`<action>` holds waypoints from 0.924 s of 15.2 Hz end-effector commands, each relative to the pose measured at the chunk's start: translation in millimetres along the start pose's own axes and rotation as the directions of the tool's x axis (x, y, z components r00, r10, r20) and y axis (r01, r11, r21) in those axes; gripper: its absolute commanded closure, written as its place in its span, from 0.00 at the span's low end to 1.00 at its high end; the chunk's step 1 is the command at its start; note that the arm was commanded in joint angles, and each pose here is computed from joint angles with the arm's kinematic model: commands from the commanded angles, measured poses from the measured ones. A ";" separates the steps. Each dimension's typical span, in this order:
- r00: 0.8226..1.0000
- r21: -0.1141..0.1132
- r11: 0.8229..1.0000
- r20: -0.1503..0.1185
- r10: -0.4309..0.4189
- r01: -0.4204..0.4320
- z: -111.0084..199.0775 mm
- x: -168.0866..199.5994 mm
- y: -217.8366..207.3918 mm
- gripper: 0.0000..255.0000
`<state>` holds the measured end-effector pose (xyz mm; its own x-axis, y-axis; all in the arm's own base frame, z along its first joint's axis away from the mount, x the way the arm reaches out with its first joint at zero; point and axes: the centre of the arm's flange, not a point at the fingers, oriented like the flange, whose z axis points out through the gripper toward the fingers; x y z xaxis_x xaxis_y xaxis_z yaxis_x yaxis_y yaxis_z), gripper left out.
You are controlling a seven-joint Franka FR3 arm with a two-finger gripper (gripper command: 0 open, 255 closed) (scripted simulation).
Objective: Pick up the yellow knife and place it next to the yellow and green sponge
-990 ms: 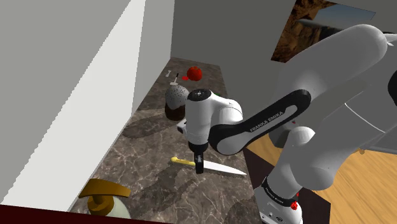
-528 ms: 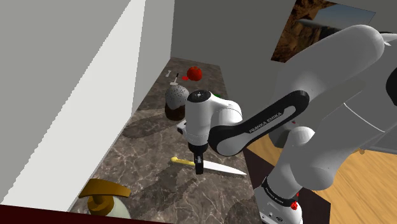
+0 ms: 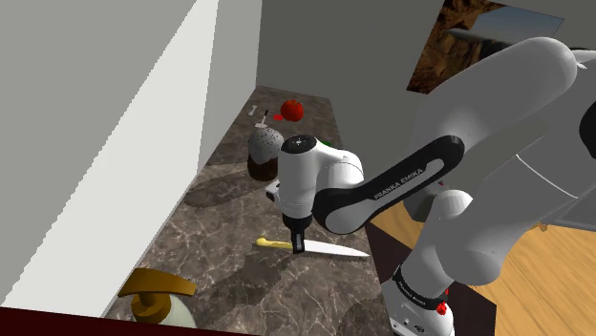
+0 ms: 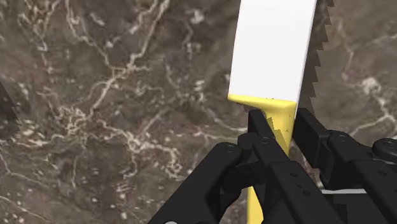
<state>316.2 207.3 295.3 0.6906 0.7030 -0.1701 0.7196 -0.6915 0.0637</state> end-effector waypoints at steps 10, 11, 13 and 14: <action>1.000 0.000 1.000 0.001 0.000 0.000 -36.0 -6.5 2.4 1.00; 1.000 0.000 1.000 0.001 0.000 0.000 -41.2 -7.4 2.7 1.00; 1.000 0.000 1.000 0.001 0.000 0.000 -51.6 -9.2 3.4 1.00; 1.000 0.000 1.000 0.001 0.000 0.000 -56.8 -10.1 3.7 1.00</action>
<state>315.6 207.3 348.0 0.6907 0.7028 -0.1702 0.7194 -0.6916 0.0638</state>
